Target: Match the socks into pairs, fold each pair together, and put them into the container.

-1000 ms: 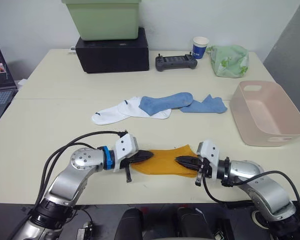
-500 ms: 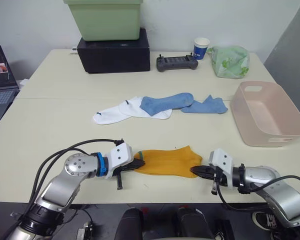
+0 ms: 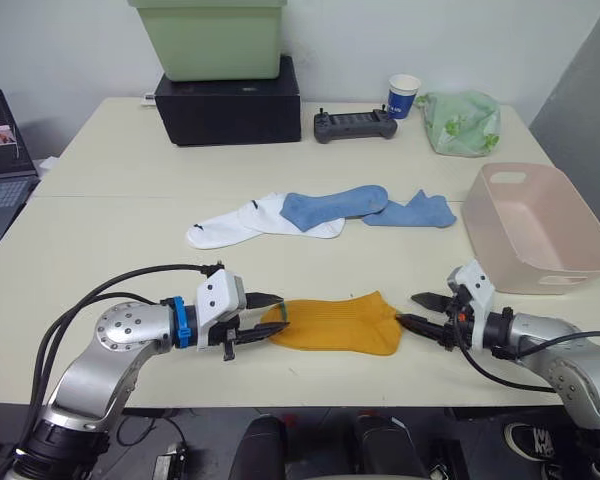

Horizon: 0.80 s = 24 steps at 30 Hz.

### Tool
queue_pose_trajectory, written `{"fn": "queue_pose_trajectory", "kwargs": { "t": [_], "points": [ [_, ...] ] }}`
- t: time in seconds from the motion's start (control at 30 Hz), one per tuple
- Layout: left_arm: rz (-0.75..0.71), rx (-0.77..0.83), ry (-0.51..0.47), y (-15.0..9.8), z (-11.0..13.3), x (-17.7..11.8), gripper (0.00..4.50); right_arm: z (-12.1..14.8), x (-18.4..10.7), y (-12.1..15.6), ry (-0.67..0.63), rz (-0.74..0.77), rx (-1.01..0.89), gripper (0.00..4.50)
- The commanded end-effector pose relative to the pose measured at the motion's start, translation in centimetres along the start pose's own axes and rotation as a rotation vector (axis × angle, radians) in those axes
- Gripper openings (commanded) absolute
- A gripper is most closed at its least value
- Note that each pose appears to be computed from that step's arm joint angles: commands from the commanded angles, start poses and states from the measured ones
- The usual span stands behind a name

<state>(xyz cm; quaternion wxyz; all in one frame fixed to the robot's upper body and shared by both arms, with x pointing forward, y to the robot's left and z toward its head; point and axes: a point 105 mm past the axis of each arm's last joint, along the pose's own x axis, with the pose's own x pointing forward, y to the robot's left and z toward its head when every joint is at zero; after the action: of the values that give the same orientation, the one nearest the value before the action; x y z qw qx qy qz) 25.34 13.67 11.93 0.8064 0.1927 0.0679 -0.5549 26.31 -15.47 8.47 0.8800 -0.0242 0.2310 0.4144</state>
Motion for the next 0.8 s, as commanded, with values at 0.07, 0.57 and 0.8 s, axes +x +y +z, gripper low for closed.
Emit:
{"fn": "queue_pose_trajectory", "kwargs": {
  "t": [0.07, 0.57, 0.8],
  "points": [
    [0.006, 0.033, -0.022, -0.1, 0.7, 0.1, 1.89, -0.7, 0.5, 1.0, 0.046, 0.049, -0.032, 3.39],
    [0.019, 0.037, -0.042, -0.1, 1.1, 0.5, 1.89, 2.1, 0.2, 1.0, 0.003, 0.071, -0.028, 0.04],
    [-0.106, 0.019, -0.083, -0.5, 1.6, 5.1, 0.32, 3.8, -0.8, 0.1, 0.011, 0.116, -0.058, 0.00]
  ]
}}
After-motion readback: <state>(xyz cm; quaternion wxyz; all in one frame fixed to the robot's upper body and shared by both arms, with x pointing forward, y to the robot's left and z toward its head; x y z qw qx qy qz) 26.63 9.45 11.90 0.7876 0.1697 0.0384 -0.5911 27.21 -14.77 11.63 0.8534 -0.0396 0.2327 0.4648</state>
